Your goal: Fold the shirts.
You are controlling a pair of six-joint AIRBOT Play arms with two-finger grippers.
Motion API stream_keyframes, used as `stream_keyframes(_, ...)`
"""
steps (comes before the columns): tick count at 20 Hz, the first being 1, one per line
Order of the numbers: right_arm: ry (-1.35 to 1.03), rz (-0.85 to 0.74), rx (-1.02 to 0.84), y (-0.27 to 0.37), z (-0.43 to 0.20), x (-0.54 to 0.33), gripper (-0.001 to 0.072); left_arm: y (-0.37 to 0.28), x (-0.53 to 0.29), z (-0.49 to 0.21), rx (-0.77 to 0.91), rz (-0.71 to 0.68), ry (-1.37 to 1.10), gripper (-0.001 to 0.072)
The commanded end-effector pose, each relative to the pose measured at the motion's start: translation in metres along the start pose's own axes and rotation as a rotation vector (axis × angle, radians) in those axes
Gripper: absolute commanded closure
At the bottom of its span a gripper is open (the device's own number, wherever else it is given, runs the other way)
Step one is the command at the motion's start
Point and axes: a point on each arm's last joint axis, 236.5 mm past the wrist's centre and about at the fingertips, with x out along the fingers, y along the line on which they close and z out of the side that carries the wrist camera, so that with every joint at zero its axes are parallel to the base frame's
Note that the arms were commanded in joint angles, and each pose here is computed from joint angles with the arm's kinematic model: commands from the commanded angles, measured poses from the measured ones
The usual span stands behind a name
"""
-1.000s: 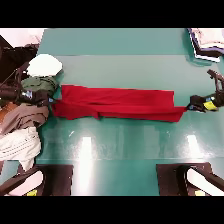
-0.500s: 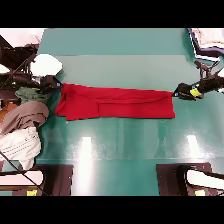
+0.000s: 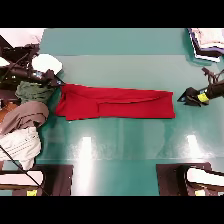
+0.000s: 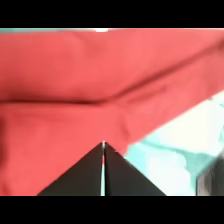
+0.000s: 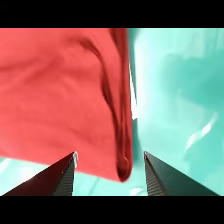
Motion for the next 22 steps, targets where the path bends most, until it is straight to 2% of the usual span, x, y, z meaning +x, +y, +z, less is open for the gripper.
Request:
stream_keyframes(1, -0.01, 0.107, 0.053, -0.013, -0.012, 0.017, 0.0227, -0.033, 0.028, -0.026, 0.088, -0.022, 0.122, 0.0685)
stream_keyframes(6, 0.012, 0.229, 0.099, -0.014, -0.006, 0.044, 0.0238, -0.069, 0.059, -0.053, 0.183, -0.038, 0.222, 0.0684)
stream_keyframes(7, 0.021, 0.242, 0.092, -0.01, -0.004, 0.049, 0.0259, -0.07, 0.06, -0.054, 0.17, -0.038, 0.226, 0.0684)
stream_keyframes(14, 0.12, 0.252, 0.042, 0.012, -0.013, 0.088, 0.0273, -0.068, 0.06, -0.055, 0.148, -0.024, 0.229, 0.0685)
stream_keyframes(16, 0.12, 0.249, 0.007, 0.018, -0.014, 0.092, 0.0463, -0.067, 0.06, -0.054, 0.142, -0.021, 0.227, 0.0684)
stream_keyframes(18, 0.124, 0.251, -0.026, 0.022, -0.015, 0.092, 0.0698, -0.066, 0.061, -0.052, 0.107, -0.01, 0.218, 0.0685)
stream_keyframes(20, 0.118, 0.261, -0.044, 0.028, -0.016, 0.084, 0.0696, -0.065, 0.067, -0.048, 0.057, 0.027, 0.196, 0.0686)
stream_keyframes(22, 0.077, 0.281, -0.072, 0.042, -0.013, 0.065, 0.0697, -0.074, 0.083, -0.047, 0.096, 0.05, 0.178, 0.0686)
